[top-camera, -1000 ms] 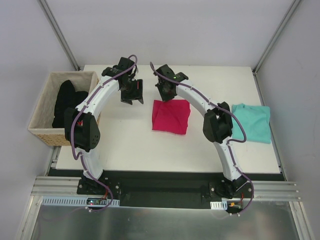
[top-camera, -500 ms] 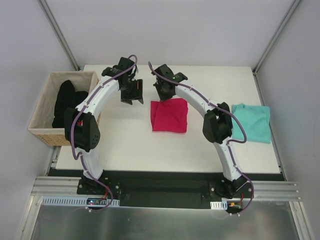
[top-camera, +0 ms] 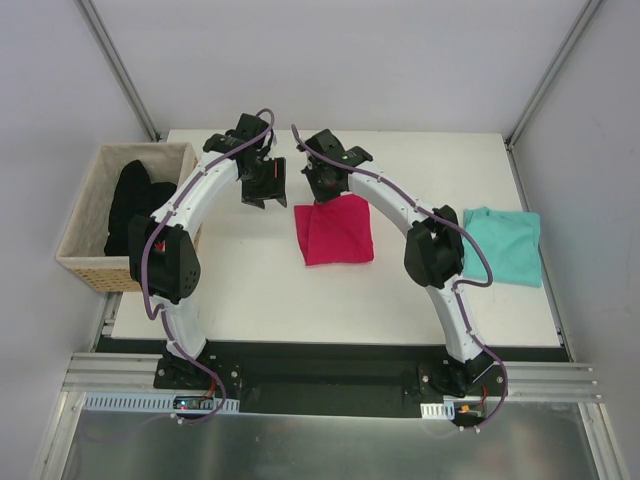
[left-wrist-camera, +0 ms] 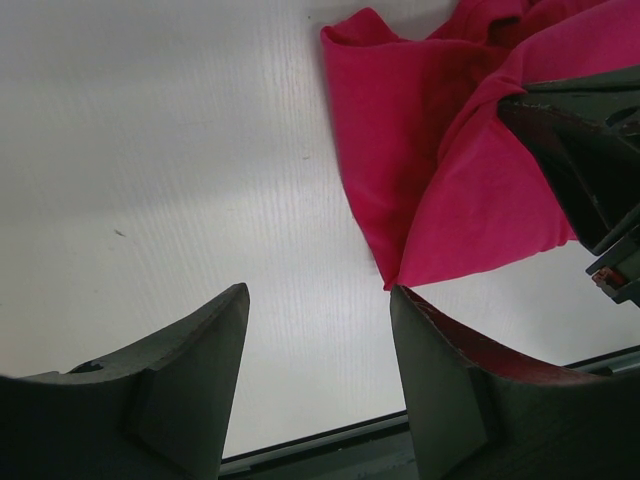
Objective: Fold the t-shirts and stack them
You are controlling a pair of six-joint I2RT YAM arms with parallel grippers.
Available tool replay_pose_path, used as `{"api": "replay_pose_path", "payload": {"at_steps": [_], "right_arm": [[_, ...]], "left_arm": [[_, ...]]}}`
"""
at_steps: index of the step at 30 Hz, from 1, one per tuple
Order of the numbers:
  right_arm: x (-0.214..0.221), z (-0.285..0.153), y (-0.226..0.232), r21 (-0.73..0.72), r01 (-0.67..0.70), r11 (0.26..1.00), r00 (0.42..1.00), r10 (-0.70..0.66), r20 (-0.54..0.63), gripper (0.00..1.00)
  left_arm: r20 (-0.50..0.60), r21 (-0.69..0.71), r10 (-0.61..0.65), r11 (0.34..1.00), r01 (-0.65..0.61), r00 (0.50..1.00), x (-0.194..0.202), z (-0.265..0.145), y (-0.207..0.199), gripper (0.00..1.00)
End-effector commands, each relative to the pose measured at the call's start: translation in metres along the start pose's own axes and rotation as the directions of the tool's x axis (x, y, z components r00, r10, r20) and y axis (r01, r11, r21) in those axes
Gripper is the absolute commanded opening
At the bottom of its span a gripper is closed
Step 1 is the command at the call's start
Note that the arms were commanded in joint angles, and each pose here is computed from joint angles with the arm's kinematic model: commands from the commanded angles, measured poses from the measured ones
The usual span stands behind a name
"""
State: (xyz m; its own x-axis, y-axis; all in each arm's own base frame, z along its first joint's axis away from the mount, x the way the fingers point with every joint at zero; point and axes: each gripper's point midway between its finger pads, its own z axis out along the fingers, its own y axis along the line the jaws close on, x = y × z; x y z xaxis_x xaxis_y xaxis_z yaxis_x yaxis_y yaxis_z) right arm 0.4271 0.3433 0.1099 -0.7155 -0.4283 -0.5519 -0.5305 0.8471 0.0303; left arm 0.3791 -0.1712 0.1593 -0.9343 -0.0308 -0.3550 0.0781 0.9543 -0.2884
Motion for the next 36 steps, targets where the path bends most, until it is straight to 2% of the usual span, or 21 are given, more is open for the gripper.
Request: {"api": "replay_pose_path", "payload": {"at_steps": [1,2,3,6,9,11,12,13,15,16,18,19,20,21,28,36], "right_arm": [[-0.017,-0.008,0.011,-0.044,-0.008,0.999,0.999,0.010,0.051,0.01],[-0.019,-0.009,0.011,-0.044,-0.016,0.999,0.998,0.018,0.057,0.01],[-0.017,-0.005,0.011,-0.043,-0.022,0.999,0.999,0.024,0.048,0.07],[-0.017,-0.007,0.012,-0.043,-0.036,0.998,0.999,0.038,0.038,0.36],[-0.016,-0.011,0.008,-0.024,-0.044,0.999,0.998,0.045,0.040,0.48],[-0.020,-0.019,0.000,0.010,-0.047,0.999,0.997,0.047,0.059,0.47],[-0.023,-0.023,-0.005,0.034,-0.051,0.998,0.996,0.048,0.071,0.32],[-0.028,-0.028,-0.016,0.083,-0.061,0.995,0.994,0.053,0.092,0.22],[-0.034,-0.038,-0.031,0.127,-0.083,0.988,0.990,0.068,0.120,0.06],[-0.035,-0.040,-0.047,0.161,-0.111,0.981,0.988,0.091,0.125,0.01],[-0.036,-0.046,-0.062,0.190,-0.141,0.971,0.984,0.117,0.134,0.01],[-0.031,-0.046,-0.078,0.218,-0.167,0.961,0.982,0.142,0.127,0.01],[-0.030,-0.047,-0.083,0.227,-0.174,0.958,0.980,0.148,0.130,0.01],[-0.029,-0.052,-0.090,0.243,-0.184,0.952,0.979,0.155,0.134,0.01],[-0.004,-0.050,-0.142,0.347,-0.243,0.906,0.970,0.221,0.104,0.01],[0.026,-0.029,-0.155,0.330,-0.288,0.899,0.955,0.296,0.026,0.01]], "left_arm": [[0.030,-0.007,-0.005,1.000,0.006,1.000,-0.009,-0.009,0.003,0.58],[0.028,-0.007,-0.004,1.000,0.004,1.000,-0.008,-0.009,0.003,0.58],[0.027,-0.008,-0.004,1.000,0.005,1.000,-0.008,-0.008,0.004,0.59],[0.024,-0.005,-0.006,1.000,0.006,1.000,-0.009,-0.007,0.003,0.58],[0.019,0.001,-0.007,1.000,0.007,1.000,-0.009,-0.005,0.002,0.59],[0.016,0.009,-0.007,1.000,0.007,1.000,-0.010,-0.004,0.000,0.59],[0.013,0.010,-0.009,1.000,0.009,1.000,-0.011,-0.002,0.000,0.58],[0.014,0.014,-0.008,1.000,0.008,1.000,-0.012,-0.002,-0.001,0.59],[0.011,0.020,-0.005,1.000,0.005,1.000,-0.014,0.001,-0.002,0.58],[0.012,0.023,-0.004,1.000,0.003,1.000,-0.015,0.002,-0.003,0.57],[0.010,0.029,-0.002,1.000,0.002,1.000,-0.016,0.003,-0.004,0.42],[0.010,0.029,0.000,1.000,0.000,1.000,-0.017,0.004,-0.004,0.31],[0.008,0.028,-0.001,1.000,0.000,1.000,-0.017,0.004,-0.004,0.11],[0.011,0.025,0.001,1.000,-0.001,1.000,-0.018,0.006,-0.004,0.00],[-0.017,0.010,-0.002,1.000,0.002,1.000,-0.019,0.022,0.001,0.00],[-0.047,0.009,-0.013,1.000,0.013,0.999,-0.025,0.045,0.002,0.00]]}}
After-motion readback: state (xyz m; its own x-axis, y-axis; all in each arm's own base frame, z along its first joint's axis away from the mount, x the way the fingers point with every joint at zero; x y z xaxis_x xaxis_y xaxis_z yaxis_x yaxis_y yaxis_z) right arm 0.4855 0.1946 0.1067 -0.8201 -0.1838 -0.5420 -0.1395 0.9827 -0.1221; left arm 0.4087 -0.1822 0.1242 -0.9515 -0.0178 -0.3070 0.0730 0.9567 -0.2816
